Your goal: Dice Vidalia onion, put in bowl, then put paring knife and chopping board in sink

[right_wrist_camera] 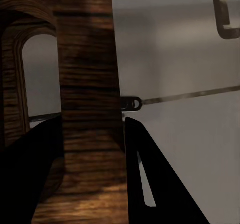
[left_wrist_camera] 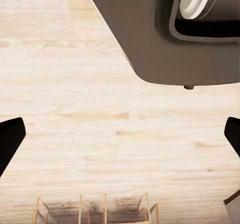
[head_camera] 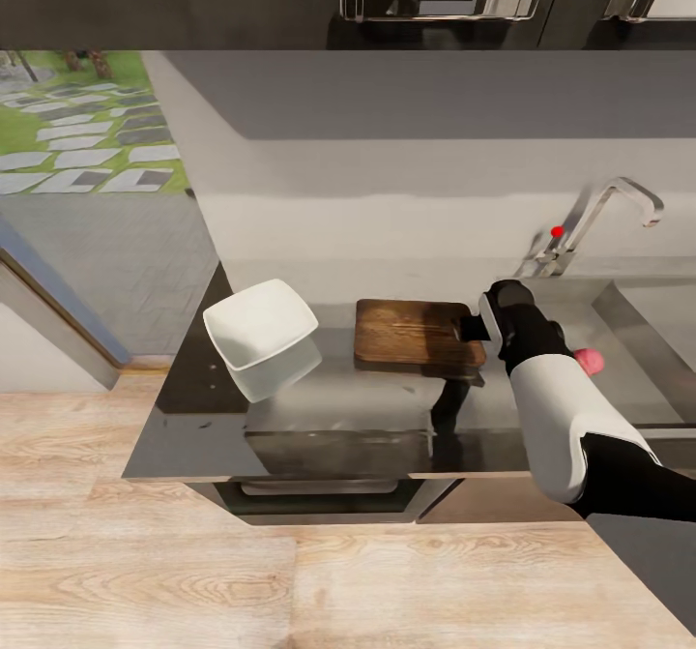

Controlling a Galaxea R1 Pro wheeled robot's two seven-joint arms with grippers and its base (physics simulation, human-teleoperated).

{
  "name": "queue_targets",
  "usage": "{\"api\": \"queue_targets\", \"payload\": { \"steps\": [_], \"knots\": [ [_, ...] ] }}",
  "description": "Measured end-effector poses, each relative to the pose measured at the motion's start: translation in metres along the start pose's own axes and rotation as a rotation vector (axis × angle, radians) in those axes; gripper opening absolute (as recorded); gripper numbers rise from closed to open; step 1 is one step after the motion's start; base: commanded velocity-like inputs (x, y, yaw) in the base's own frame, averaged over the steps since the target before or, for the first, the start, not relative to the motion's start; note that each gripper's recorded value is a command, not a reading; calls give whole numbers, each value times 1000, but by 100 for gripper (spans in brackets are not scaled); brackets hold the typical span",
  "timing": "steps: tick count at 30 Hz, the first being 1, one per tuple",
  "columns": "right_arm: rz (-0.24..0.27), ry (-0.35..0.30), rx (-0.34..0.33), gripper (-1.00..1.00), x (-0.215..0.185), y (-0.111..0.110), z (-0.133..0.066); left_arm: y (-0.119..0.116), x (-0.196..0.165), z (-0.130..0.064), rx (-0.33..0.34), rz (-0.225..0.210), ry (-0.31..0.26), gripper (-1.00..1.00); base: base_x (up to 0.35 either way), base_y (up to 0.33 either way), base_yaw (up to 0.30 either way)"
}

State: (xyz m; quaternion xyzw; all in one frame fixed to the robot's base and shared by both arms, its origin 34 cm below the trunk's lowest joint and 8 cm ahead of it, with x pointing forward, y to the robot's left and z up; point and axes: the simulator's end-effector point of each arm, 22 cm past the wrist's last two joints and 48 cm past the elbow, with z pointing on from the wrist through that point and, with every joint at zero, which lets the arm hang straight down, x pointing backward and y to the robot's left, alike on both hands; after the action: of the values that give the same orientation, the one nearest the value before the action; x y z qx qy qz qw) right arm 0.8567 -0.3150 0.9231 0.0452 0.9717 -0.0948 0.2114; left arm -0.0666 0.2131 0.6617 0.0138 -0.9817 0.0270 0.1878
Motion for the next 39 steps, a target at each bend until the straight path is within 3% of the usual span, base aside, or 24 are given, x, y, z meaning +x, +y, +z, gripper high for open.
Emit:
{"api": "queue_targets", "payload": {
  "steps": [39],
  "knots": [
    [13,-10,-9,-100,-2,2,3,0,4,0,0,-1,11,100,0,0,0]
  ]
}}
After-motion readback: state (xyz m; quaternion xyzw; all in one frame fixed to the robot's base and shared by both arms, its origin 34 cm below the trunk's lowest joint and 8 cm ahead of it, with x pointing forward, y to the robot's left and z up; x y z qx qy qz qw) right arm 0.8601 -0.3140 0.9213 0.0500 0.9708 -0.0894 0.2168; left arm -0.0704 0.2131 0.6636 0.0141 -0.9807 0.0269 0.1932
